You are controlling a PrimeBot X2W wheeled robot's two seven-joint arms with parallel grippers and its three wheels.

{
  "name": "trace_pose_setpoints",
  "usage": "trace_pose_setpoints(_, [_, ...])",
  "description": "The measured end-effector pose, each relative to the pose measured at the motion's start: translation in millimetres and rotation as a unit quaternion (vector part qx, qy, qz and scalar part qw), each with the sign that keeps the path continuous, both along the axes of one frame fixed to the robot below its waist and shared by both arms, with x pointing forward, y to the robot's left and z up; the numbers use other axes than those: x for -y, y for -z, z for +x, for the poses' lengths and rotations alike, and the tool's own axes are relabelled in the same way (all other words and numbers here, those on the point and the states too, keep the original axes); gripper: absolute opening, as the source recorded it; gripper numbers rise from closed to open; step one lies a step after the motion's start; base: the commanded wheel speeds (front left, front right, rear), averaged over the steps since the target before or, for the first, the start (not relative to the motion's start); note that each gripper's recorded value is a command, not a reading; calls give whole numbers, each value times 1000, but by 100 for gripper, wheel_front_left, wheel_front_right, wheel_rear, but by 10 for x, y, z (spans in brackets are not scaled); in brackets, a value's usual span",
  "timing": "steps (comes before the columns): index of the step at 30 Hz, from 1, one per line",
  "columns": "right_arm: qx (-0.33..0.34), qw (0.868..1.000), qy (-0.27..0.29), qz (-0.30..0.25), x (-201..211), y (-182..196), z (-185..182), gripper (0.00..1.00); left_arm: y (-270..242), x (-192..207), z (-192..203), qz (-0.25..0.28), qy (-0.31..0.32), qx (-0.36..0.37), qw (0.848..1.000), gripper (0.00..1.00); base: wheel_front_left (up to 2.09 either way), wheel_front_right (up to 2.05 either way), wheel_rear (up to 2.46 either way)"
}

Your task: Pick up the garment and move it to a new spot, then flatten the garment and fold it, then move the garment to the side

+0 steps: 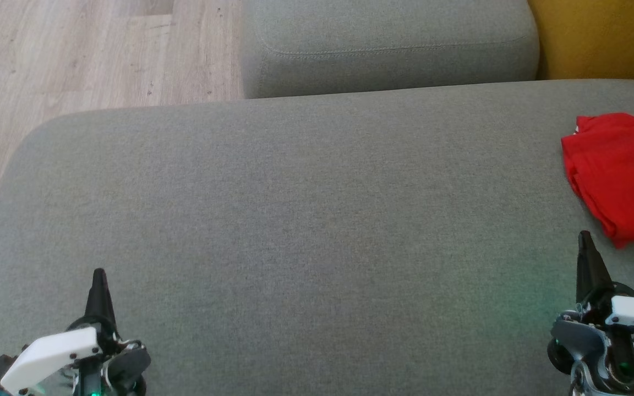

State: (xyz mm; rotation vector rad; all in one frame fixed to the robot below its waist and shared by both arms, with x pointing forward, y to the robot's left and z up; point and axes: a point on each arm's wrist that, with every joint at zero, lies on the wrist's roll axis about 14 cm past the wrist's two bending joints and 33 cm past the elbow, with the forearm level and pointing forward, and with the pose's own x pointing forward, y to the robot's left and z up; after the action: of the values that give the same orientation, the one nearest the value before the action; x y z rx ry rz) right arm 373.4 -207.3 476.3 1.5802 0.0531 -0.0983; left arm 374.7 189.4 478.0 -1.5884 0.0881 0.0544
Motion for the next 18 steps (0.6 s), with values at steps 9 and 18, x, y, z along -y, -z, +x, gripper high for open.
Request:
trace_pose_setpoints(9, [0,1000,0,0,3,0,0,0,1,3,0,2,1,0,1000,0,0,0,0])
trace_pose_setpoints(18, [0,1000,1,0,6,0,0,0,2,2,0,2,0,0,1000,0,0,0,0])
